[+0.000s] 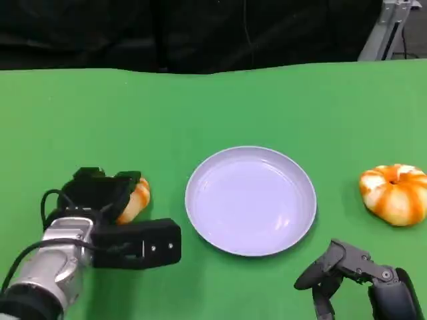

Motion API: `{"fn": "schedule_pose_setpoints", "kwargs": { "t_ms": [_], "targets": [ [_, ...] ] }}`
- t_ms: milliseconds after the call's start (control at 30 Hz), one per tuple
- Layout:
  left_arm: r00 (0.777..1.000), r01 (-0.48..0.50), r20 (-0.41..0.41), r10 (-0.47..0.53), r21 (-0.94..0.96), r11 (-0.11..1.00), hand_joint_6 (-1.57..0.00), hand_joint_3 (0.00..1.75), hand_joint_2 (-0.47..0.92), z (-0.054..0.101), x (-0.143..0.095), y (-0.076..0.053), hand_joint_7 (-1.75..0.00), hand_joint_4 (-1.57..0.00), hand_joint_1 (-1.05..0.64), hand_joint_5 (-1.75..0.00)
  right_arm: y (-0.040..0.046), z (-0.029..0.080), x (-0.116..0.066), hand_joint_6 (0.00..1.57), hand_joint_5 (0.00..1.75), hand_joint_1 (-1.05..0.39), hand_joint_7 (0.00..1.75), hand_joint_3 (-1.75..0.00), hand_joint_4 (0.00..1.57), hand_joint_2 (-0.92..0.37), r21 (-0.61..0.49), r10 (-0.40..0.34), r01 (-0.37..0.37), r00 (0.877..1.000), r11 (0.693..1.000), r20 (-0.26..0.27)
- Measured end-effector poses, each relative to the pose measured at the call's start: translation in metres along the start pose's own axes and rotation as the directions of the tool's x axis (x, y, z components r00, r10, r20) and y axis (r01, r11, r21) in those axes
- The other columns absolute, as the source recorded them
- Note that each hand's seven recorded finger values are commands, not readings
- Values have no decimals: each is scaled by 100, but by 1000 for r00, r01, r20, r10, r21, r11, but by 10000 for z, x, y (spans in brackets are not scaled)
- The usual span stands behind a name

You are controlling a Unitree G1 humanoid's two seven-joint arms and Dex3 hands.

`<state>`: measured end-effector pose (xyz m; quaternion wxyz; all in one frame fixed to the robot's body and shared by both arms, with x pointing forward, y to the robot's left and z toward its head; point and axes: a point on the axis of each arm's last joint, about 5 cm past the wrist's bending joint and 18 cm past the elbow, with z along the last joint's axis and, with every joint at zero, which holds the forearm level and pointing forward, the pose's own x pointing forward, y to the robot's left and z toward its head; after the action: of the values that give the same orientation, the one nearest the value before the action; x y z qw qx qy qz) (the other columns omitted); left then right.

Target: Grasp the bread from the table and place it into the plate.

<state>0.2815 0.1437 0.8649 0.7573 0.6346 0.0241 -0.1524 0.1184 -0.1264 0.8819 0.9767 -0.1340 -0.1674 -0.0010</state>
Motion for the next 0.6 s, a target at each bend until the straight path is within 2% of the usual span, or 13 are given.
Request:
{"fn": "schedule_pose_setpoints", "kwargs": {
  "t_ms": [33,67,100,133,167,233,300,333,367,433,500,533,600],
  "targets": [
    [1000,-15,6,15,-7,1000,-78,11,92,-14,8,-9,-8,-85,-23,-28,0,0,0,84,157,9,124,-138,78,-27,0,0,0,1000,1000,0],
    [1000,-25,11,25,-9,1000,-98,12,92,-25,14,-13,-22,-89,-20,-90,0,0,-1,84,157,9,124,-138,78,-27,0,0,0,1000,1000,0],
    [998,-54,25,55,-18,998,-107,19,91,-35,15,-26,-40,-88,-17,-140,0,0,-1,84,157,8,124,-138,78,-27,0,0,0,1000,1000,0],
    [994,-99,47,100,-35,995,-110,22,91,-47,8,-48,-47,-88,-16,-157,0,0,-2,83,157,8,124,-138,79,-27,-1,0,0,1000,1000,0],
    [987,-142,70,146,-56,988,-112,23,91,-56,-2,-72,-51,-87,-16,-166,0,0,-3,83,157,8,124,-138,79,-27,-1,0,0,1000,1000,-1],
    [972,-199,106,208,-89,976,-112,24,90,-67,-19,-113,-55,-87,-16,-173,0,0,-5,83,157,8,124,-137,79,-27,-2,1,-1,1000,1000,-1],
    [967,-213,117,225,-101,972,-112,25,90,-82,-32,-146,-56,-87,-16,-174,0,0,-5,84,158,8,124,-137,79,-28,-2,1,-1,1000,1000,-2],
    [967,-216,118,228,-103,971,-102,56,75,-89,-34,-154,-94,-87,-15,-174,-1,0,-6,84,157,8,124,-138,78,-28,-2,1,-1,1000,1000,-2],
    [962,-233,121,246,-109,966,-95,80,63,-92,-36,-157,-113,-87,-15,-175,-1,0,-6,84,157,9,124,-138,78,-27,-2,1,-1,1000,1000,-2],
    [940,-295,139,313,-138,946,-89,103,50,-78,-40,-158,-131,-87,-14,-175,-1,0,-7,84,157,9,124,-138,78,-28,-2,0,0,1000,1000,-2],
    [915,-351,150,375,-164,922,-88,109,46,-64,-42,-153,-135,-88,-13,-175,-1,0,-6,84,157,9,124,-137,78,-28,-2,0,0,1000,1000,-2],
    [906,-368,155,394,-173,914,-85,112,44,-60,-43,-152,-147,-89,-13,-175,-1,0,-6,84,157,9,124,-137,78,-28,-1,0,0,1000,1000,-2],
    [888,-404,159,433,-185,896,-81,114,41,-56,-48,-158,-158,-90,-13,-175,-1,0,-6,84,157,9,124,-137,78,-29,-1,0,0,1000,1000,-2]
  ]
}}
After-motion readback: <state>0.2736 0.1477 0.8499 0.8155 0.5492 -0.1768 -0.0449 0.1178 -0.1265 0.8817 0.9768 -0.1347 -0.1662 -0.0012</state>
